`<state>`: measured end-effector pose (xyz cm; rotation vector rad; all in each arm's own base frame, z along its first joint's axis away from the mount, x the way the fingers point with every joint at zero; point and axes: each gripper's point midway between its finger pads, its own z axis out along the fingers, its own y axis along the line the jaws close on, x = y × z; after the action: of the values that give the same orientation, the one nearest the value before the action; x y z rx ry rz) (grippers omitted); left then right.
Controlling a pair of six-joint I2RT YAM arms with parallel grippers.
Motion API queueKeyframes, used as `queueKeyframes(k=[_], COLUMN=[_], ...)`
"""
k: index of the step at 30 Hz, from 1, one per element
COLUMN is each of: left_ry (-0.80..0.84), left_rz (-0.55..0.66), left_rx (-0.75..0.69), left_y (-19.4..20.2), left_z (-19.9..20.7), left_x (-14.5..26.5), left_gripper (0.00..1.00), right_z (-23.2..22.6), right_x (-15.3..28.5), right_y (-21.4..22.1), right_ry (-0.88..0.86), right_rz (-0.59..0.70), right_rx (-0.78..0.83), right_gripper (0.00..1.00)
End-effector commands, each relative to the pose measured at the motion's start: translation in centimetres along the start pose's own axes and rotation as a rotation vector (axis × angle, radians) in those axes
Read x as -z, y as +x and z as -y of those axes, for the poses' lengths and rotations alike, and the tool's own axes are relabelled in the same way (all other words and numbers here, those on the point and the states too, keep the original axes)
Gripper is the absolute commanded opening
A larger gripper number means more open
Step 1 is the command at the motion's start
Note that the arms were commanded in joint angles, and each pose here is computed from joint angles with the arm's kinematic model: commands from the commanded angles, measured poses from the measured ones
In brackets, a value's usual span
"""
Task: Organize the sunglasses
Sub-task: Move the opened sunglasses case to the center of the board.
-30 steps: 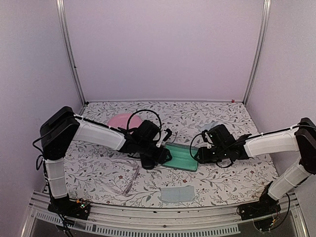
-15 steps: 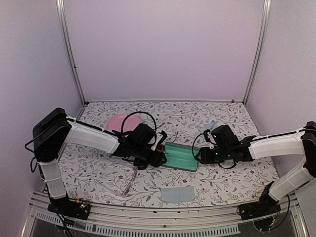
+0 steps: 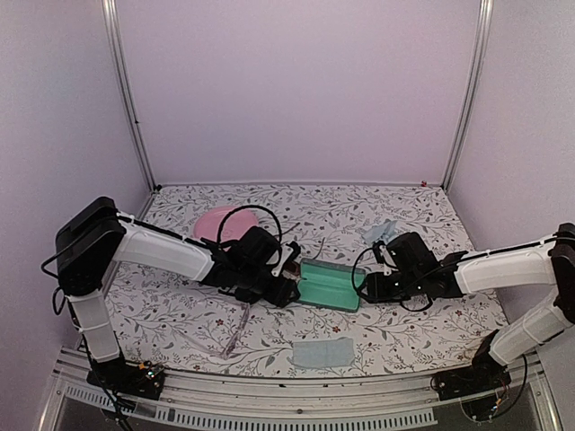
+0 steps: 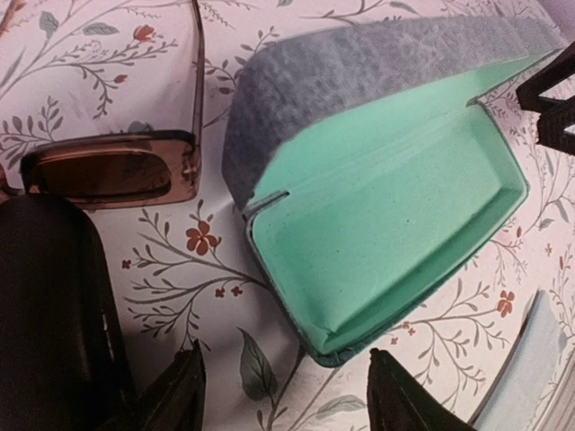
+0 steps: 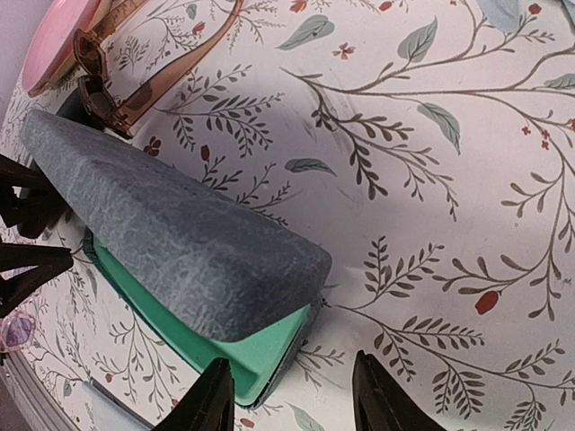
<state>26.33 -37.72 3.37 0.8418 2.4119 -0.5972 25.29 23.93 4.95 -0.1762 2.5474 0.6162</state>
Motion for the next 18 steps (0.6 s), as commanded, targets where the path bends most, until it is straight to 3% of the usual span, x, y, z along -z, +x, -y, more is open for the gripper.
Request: queueKeyframes(k=[1, 14, 18], left_ry=[0.052, 0.051, 0.055], left_rz=[-0.005, -0.020, -0.066], left_rx=[0.002, -0.011, -0.021], left_y=[-0.5, -0.5, 1.2], left_z=[1.2, 1.8, 1.9], left_x=[-0.9, -2.1, -3.5], left_gripper=[0.62, 0.62, 0.60], right_z=[-0.3, -0.7, -1.0], right_x=[0.1, -1.9, -2.4], right_y=[0.2, 1.8, 2.2], right_ry=[-0.022, -0.056, -0.067], right_rz=[-0.004, -0.062, -0.074], right_rx=[-0.003, -0.009, -0.008], right_gripper=[0.47, 0.44, 0.40])
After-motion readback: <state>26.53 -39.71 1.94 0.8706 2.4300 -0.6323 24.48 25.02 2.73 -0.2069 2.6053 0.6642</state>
